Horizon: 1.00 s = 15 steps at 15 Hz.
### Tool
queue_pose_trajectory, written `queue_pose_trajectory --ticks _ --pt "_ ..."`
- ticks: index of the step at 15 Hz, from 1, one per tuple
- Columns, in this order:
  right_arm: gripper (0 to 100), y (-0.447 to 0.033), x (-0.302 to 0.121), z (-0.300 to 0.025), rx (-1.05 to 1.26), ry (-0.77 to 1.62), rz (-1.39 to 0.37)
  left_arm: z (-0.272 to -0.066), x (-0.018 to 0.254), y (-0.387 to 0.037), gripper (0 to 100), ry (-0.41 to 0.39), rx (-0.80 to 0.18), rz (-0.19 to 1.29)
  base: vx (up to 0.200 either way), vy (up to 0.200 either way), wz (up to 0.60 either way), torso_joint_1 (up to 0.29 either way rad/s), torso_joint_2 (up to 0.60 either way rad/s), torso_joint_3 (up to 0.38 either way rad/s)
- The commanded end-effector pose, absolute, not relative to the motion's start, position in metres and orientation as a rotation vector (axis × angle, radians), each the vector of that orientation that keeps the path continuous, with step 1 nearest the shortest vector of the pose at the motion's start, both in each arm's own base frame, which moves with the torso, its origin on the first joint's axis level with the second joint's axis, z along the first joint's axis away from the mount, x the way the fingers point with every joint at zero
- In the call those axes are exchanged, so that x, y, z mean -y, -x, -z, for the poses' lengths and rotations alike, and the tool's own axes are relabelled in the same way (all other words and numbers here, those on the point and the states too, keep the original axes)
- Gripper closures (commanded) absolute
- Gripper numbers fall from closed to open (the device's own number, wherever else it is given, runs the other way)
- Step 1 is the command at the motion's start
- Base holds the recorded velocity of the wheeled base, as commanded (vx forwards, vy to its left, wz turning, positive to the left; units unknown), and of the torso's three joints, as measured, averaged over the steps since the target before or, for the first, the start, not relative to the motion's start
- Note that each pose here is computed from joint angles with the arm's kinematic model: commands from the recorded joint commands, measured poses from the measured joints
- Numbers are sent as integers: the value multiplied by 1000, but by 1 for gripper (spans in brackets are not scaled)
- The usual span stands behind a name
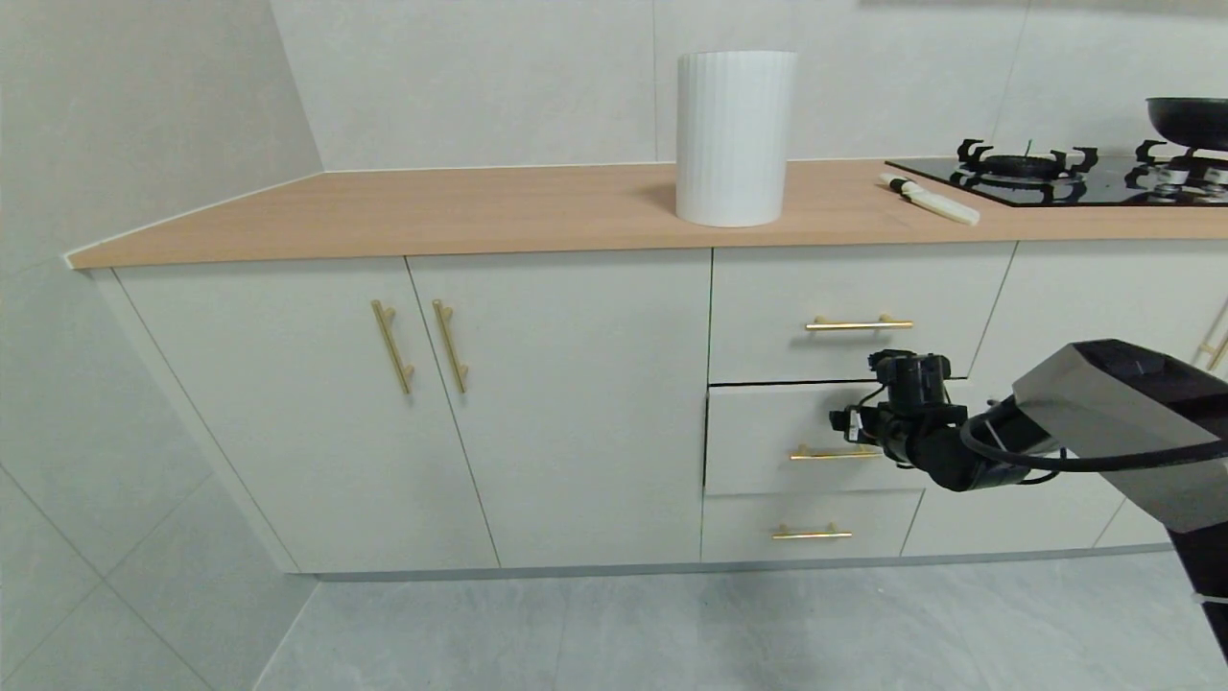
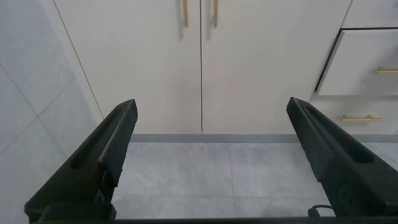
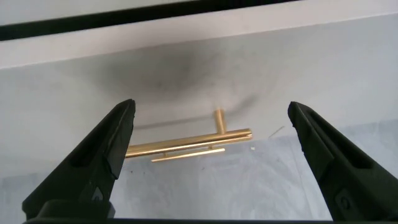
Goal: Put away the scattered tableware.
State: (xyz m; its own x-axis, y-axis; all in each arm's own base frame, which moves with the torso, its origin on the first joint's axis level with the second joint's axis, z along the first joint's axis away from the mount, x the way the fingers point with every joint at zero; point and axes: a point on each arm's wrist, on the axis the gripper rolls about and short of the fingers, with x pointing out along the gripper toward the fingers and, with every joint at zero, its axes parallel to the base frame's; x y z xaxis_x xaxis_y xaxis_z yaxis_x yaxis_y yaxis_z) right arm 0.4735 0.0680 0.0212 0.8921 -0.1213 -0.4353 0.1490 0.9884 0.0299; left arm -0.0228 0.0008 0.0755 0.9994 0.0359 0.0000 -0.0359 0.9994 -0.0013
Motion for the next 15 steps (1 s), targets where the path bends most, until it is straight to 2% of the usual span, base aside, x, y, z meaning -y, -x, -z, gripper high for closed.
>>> queue_pose_trajectory --ticks 1,15 --pt "0 -478 -67 -13 -450 -63 148 -76 -1 23 0 2 -2 -37 0 0 0 0 0 0" --pt "0 -504 -54 -9 -382 -146 190 -76 -1 23 0 2 -2 -35 0 0 0 0 0 0"
